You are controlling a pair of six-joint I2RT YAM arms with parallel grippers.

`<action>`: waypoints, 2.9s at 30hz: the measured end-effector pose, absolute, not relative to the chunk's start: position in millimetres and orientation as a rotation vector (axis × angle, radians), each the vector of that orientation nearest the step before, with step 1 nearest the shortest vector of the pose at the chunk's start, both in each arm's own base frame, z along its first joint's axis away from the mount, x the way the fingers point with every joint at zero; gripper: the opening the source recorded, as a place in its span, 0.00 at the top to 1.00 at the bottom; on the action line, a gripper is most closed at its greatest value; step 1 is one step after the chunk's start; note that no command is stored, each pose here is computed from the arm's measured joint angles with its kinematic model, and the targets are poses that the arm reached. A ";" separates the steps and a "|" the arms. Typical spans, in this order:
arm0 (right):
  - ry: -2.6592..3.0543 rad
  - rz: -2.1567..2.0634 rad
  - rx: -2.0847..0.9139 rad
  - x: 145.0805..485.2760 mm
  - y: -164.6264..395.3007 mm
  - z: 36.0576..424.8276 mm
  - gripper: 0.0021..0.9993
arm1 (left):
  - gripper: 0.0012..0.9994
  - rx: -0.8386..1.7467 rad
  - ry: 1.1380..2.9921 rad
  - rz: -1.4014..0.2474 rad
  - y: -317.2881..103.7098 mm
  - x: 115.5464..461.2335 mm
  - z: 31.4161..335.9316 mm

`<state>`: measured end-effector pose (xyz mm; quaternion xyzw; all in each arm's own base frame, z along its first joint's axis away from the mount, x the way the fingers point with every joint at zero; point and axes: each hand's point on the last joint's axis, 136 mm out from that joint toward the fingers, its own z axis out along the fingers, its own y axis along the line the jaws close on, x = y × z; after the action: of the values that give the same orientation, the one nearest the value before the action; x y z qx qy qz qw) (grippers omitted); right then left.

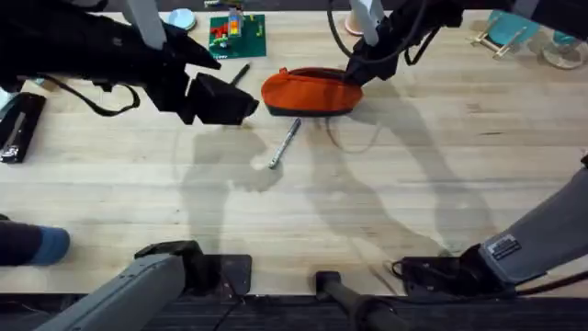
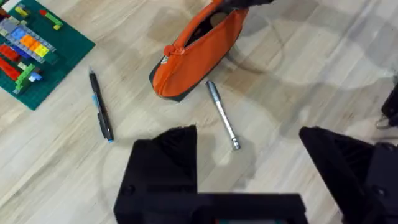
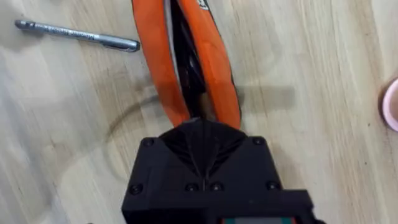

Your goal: Unzip the bag, pick up the pens from the table one at a time and place them inside, then zip the bag closed.

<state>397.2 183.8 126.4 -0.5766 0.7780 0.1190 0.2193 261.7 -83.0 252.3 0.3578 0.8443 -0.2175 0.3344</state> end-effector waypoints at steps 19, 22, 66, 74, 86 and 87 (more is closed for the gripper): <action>2.189 0.435 -1.610 400.0 191.8 93.2 0.97 | 0.00 0.934 2.203 -0.567 -83.0 261.8 252.3; 2.195 0.451 -1.612 400.1 193.0 87.4 0.97 | 0.00 0.934 2.203 -0.567 -83.0 261.8 252.3; 2.164 0.469 -1.649 403.0 198.3 76.7 0.00 | 0.00 0.933 2.214 -0.550 -80.8 262.4 250.8; 2.191 0.474 -1.619 404.2 198.9 81.0 0.00 | 0.01 0.933 2.215 -0.548 -80.5 262.4 250.5; 2.389 0.416 -1.436 412.2 189.0 125.4 0.00 | 0.00 0.933 2.215 -0.548 -80.5 262.4 250.5; 2.396 0.410 -1.426 412.4 188.0 130.3 0.00 | 0.00 0.933 2.215 -0.548 -80.5 262.4 250.5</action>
<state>412.4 188.0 130.3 -0.4993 0.8392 0.1434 0.1609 262.4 -80.5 250.5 0.3569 0.8476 -0.2097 0.3319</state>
